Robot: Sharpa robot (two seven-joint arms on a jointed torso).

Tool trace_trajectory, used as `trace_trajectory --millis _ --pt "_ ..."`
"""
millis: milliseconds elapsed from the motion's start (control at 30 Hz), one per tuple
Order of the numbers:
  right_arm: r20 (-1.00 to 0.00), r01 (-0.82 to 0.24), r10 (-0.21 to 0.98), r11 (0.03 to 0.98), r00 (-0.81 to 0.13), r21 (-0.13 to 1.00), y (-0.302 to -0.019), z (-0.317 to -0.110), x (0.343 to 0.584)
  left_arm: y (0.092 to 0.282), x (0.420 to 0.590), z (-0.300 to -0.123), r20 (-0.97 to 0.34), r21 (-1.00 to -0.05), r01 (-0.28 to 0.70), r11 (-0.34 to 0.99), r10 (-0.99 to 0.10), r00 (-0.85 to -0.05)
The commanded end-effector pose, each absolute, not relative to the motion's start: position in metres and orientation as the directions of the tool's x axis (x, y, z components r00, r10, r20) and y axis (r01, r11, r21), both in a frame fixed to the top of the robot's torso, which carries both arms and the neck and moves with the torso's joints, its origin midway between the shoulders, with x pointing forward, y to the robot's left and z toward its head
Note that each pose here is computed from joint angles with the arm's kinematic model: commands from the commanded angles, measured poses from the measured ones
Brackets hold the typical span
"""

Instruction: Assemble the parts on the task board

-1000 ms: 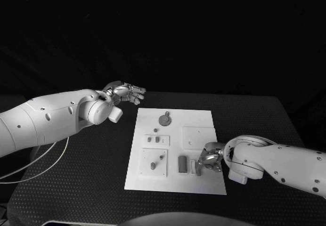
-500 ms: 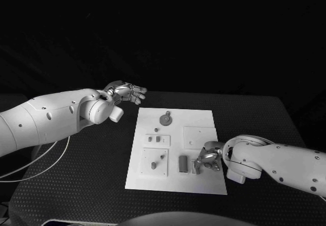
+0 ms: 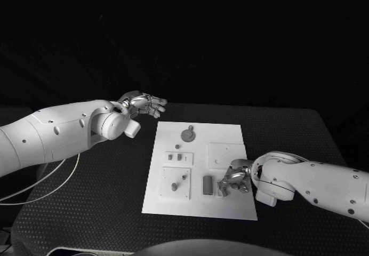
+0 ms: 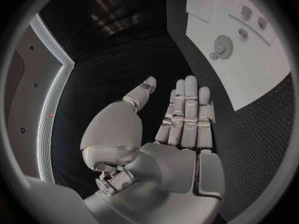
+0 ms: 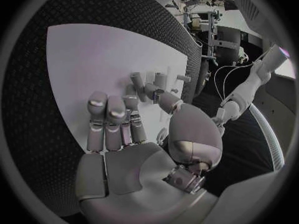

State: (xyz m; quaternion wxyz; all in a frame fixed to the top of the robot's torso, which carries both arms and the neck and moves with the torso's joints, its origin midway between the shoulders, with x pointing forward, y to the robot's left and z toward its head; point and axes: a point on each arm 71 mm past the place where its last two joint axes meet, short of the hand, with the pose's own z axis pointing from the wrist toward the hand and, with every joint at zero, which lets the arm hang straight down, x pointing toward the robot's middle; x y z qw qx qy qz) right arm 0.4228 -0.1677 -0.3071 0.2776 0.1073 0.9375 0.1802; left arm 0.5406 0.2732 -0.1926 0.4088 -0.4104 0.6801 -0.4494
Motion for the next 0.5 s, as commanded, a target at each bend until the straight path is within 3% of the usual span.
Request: trace_trajectory --millis 33,500 --pt "-0.476 0.102 0.291 0.918 -0.83 0.384 -0.1673 -0.3129 0.4197 0.2705 0.5404 -0.1912 -0.183 -0.949 -0.183 0.257 -0.92 -0.347" --pt "-0.474 0.095 0.289 0.915 -0.832 0.391 -0.1664 -0.3127 0.419 0.2707 0.5402 -0.1914 -0.183 -0.948 -0.185 0.259 -0.919 -0.349"
